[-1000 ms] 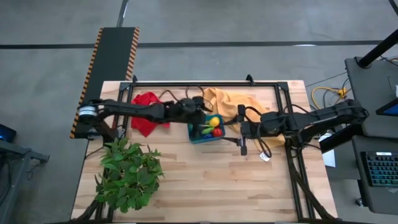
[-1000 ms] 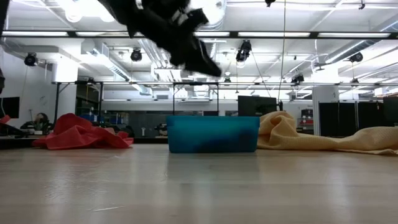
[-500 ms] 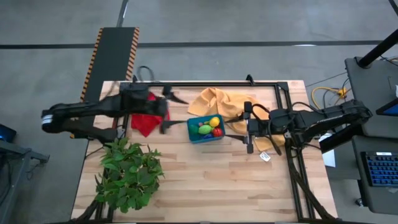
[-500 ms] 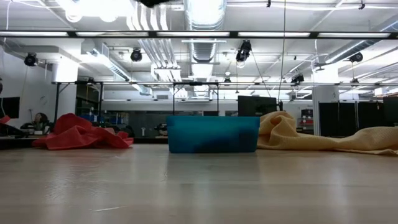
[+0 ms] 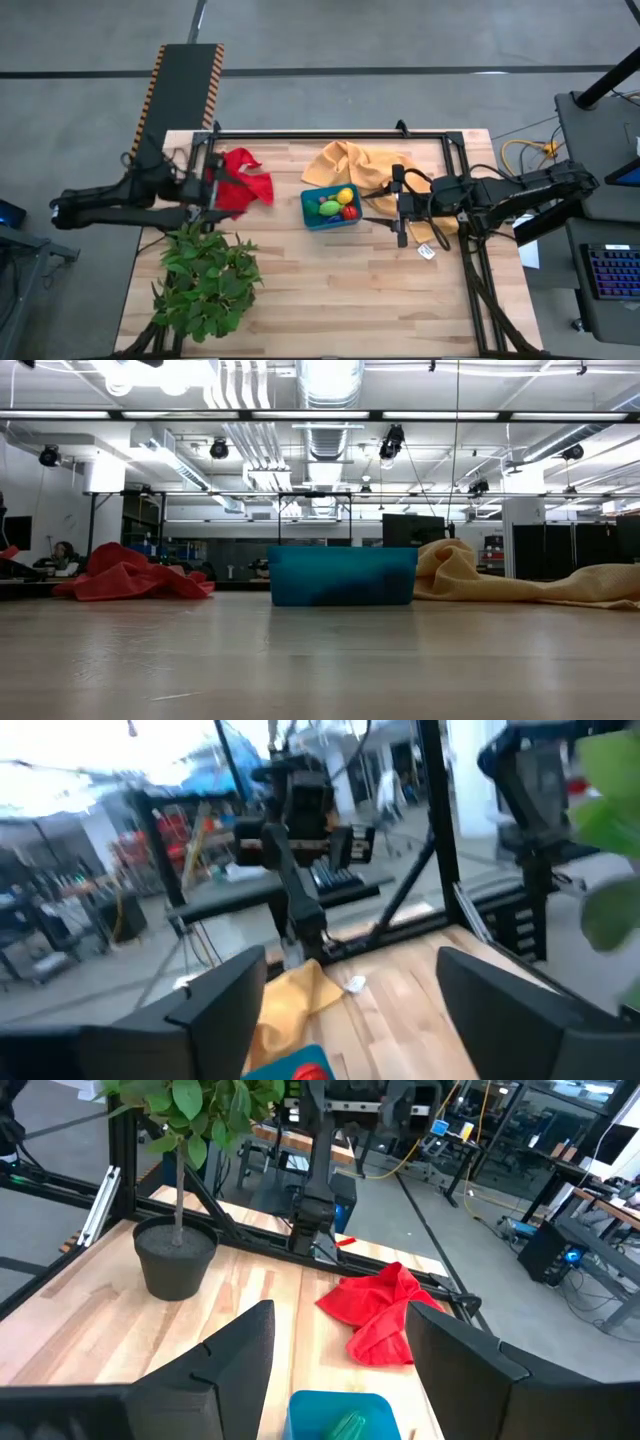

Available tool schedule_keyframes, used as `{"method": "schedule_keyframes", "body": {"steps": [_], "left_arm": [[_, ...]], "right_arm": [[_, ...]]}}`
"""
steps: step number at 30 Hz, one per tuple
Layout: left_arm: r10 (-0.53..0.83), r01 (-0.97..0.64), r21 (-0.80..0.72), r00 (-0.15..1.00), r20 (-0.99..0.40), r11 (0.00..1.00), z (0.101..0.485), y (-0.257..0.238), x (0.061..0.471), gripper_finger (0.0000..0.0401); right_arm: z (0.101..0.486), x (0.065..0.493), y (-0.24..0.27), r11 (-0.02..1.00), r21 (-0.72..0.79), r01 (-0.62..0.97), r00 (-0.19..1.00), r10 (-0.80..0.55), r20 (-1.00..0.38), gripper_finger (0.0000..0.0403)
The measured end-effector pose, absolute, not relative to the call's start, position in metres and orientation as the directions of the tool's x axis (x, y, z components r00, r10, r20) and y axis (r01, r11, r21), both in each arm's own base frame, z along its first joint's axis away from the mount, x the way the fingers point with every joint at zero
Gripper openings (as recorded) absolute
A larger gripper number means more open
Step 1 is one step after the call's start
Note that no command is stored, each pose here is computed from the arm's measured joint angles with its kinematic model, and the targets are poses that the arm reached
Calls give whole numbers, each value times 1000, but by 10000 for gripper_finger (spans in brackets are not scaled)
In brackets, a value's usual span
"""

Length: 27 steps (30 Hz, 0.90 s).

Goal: Pick and placing Produce into tupperware
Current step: Return to Home Position

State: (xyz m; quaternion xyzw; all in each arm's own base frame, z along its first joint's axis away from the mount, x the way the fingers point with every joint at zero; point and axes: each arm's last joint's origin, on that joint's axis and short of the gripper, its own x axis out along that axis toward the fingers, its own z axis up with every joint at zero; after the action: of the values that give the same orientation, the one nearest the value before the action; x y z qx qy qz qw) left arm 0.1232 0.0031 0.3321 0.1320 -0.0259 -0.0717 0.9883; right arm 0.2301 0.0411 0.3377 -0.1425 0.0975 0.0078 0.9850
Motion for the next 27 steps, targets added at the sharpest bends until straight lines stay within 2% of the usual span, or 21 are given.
{"method": "schedule_keyframes", "body": {"steps": [3, 7, 14, 17, 22, 24, 27], "left_arm": [[-149, 110, 293, 982, 114, 950, 318, 2, 110, 240], [-99, 33, 311, 975, 200, 950, 301, 2, 95, 164], [-45, -25, 284, 971, 236, 959, 277, 3, 78, 21], [-25, -41, 279, 973, 228, 959, 268, 3, 74, 8], [94, -130, 220, 982, 167, 967, 258, 6, 66, 1], [97, -118, 210, 989, 109, 971, 252, 6, 68, 1], [107, -123, 191, 990, 93, 974, 251, 6, 70, 0]], "right_arm": [[338, 230, 41, 959, -279, -42, 982, -12, -190, 219], [339, 230, 41, 957, -288, -41, 984, -12, -179, 219], [338, 230, 41, 947, -317, -48, 982, -13, -186, 219], [338, 231, 40, 946, -321, -43, 982, -18, -186, 219], [338, 231, 35, 948, -318, -22, 981, -40, -187, 219], [338, 232, 33, 948, -318, -15, 981, -47, -187, 219], [338, 232, 30, 948, -318, -3, 980, -60, -187, 219]]}}
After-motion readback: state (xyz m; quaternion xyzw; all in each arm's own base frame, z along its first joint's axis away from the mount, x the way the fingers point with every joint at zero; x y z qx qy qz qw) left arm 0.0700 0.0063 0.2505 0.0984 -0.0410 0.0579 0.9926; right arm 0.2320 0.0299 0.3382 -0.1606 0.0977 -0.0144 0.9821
